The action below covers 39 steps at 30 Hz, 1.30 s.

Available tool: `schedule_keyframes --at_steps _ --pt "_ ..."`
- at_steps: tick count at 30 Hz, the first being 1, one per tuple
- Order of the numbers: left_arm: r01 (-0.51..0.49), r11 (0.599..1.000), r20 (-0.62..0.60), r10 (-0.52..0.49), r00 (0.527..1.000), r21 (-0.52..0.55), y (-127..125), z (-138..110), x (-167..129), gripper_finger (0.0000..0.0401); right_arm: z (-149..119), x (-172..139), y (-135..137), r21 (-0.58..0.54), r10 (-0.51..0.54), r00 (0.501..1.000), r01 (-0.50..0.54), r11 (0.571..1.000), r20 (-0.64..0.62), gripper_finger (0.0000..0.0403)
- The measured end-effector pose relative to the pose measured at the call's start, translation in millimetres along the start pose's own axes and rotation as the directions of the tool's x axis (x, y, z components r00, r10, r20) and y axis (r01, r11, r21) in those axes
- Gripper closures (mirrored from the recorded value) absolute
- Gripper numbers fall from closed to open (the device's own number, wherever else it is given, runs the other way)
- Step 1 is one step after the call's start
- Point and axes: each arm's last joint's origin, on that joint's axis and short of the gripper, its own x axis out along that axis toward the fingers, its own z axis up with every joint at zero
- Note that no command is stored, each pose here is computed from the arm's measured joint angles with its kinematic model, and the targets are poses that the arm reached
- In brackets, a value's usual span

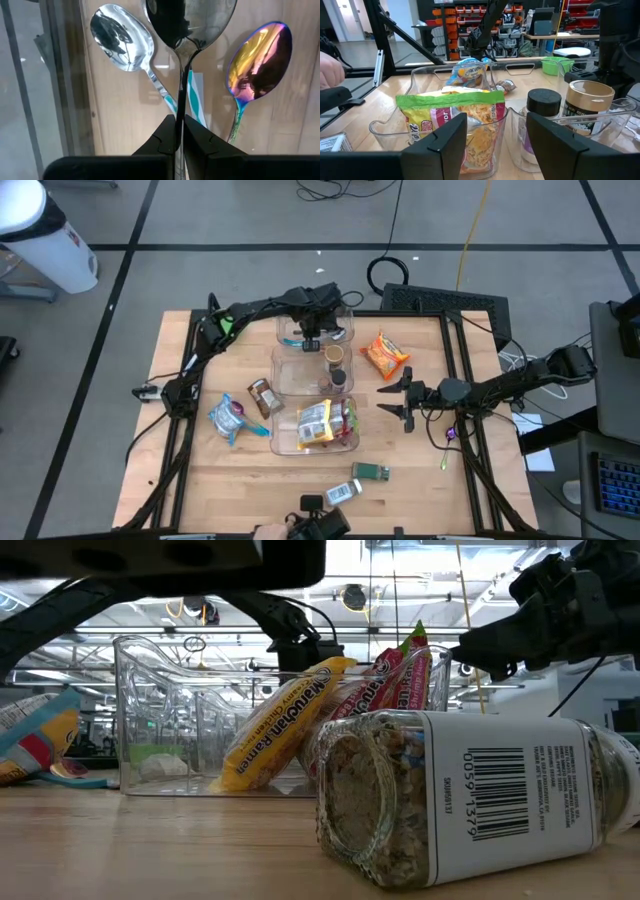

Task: Pick & Place Food Item
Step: Put the black spoon into the top transparent bin

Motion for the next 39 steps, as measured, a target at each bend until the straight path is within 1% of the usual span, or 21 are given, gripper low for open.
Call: schedule_keyframes --at_steps 11,15,22,39 --pt "0.014 1.000 0.010 -0.014 1.000 0.003 0.1 0.0 0.0 0.0388 0.0 0.0 0.0 0.000 0.000 1.000 0.000 1.000 0.000 0.0204" --pt "0.028 1.000 0.021 -0.028 0.999 0.003 -0.3 0.4 0.0 0.0372 0.0 0.0 0.0 0.000 0.000 1.000 0.000 1.000 0.000 0.0204" --pt "0.029 1.000 0.021 -0.029 0.999 0.004 -0.3 0.5 0.0 0.0363 -0.1 0.0 0.0 0.000 0.000 1.000 0.000 1.000 -0.001 0.0204" --pt "0.017 1.000 0.031 -0.017 0.999 -0.020 0.6 1.6 0.1 0.0357 -2.4 0.0 -0.1 -0.005 -0.001 1.000 0.001 1.000 -0.025 0.0204"
